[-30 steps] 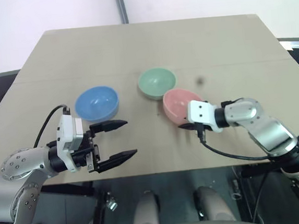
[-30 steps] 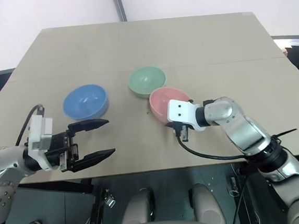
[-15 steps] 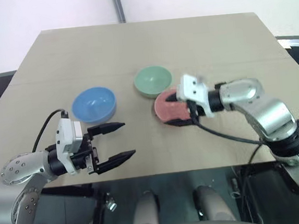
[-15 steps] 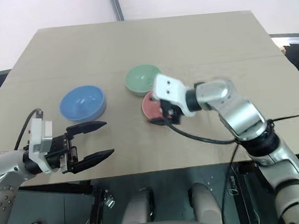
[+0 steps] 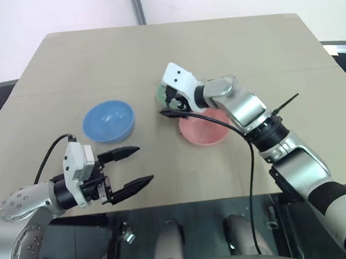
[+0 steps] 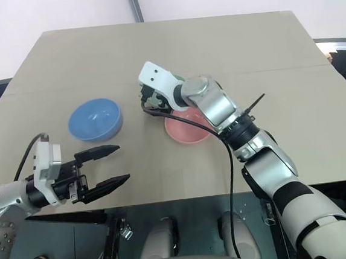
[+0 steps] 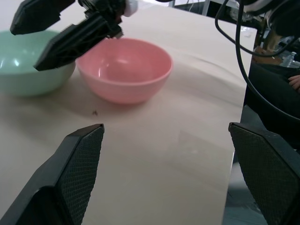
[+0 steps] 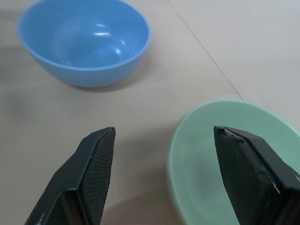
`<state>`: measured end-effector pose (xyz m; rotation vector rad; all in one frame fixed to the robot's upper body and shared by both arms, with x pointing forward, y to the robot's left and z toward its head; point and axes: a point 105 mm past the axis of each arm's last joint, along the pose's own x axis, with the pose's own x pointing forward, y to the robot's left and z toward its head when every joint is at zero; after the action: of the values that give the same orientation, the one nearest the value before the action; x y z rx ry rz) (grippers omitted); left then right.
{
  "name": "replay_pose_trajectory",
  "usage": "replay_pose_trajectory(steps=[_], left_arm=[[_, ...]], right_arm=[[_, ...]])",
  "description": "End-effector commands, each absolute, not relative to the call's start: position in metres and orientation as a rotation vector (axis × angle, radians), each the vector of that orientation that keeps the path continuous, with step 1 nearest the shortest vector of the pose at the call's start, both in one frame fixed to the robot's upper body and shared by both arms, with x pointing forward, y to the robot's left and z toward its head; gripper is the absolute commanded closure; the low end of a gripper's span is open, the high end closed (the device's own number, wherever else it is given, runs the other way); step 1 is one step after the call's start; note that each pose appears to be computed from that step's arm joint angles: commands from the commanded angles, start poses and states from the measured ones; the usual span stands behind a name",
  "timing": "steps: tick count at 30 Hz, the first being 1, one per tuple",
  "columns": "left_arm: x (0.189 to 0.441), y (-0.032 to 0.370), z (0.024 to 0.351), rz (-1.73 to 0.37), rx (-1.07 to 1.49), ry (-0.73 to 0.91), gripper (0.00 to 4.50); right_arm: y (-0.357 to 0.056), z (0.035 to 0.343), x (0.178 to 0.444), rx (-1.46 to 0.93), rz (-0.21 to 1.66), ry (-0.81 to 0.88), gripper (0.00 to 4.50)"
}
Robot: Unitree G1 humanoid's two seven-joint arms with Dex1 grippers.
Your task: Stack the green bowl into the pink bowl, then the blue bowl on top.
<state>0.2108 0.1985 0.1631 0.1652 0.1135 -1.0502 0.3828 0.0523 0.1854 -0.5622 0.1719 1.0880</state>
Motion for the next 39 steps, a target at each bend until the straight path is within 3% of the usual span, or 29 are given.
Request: replay_pose_trajectory(steps=[1,3,4,8,9,10,12,16,19,22,25,31,35,39], left_arm=[[0.204,0.196,0.176,-1.053,0.207,0.072,0.0],[0.202,0.195,0.176,-1.05,0.208,0.071,0.0],[0.202,0.194,0.176,-1.05,0.208,0.071,0.0],[0.199,0.192,0.176,-1.042,0.205,0.068,0.0],[0.199,0.191,0.176,-1.04,0.205,0.067,0.0],[0.199,0.191,0.176,-1.039,0.204,0.067,0.0],[0.198,0.19,0.176,-1.034,0.2,0.064,0.0],[0.199,0.189,0.176,-1.028,0.195,0.059,0.0],[0.199,0.188,0.176,-1.025,0.195,0.056,0.0],[0.2,0.188,0.177,-1.023,0.192,0.055,0.0],[0.203,0.188,0.176,-1.028,0.19,0.057,0.0],[0.21,0.189,0.176,-1.03,0.178,0.049,0.0],[0.22,0.19,0.179,-1.021,0.155,0.032,0.0],[0.232,0.192,0.185,-0.954,0.159,0.014,0.0]], right_arm=[[0.06,0.188,0.385,-0.609,1.106,0.157,0.75],[0.061,0.181,0.386,-0.621,1.118,0.185,0.75],[0.061,0.18,0.387,-0.623,1.12,0.189,1.35],[0.068,0.173,0.39,-0.662,1.116,0.182,3.01],[0.07,0.172,0.391,-0.666,1.113,0.175,3.24],[0.071,0.173,0.391,-0.669,1.11,0.168,3.98],[0.073,0.175,0.394,-0.696,1.096,0.139,4.42],[0.076,0.191,0.397,-0.734,1.068,0.043,4.42],[0.08,0.222,0.39,-0.702,1.1,-0.07,4.42],[0.074,0.247,0.372,-0.647,1.174,-0.113,4.42],[0.043,0.267,0.343,-0.629,1.247,-0.126,4.42],[-0.019,0.232,0.293,-0.605,1.278,0.079,4.42],[-0.024,0.2,0.274,-0.548,1.289,0.194,4.42],[-0.025,0.188,0.291,-0.581,1.19,0.185,2.8]])
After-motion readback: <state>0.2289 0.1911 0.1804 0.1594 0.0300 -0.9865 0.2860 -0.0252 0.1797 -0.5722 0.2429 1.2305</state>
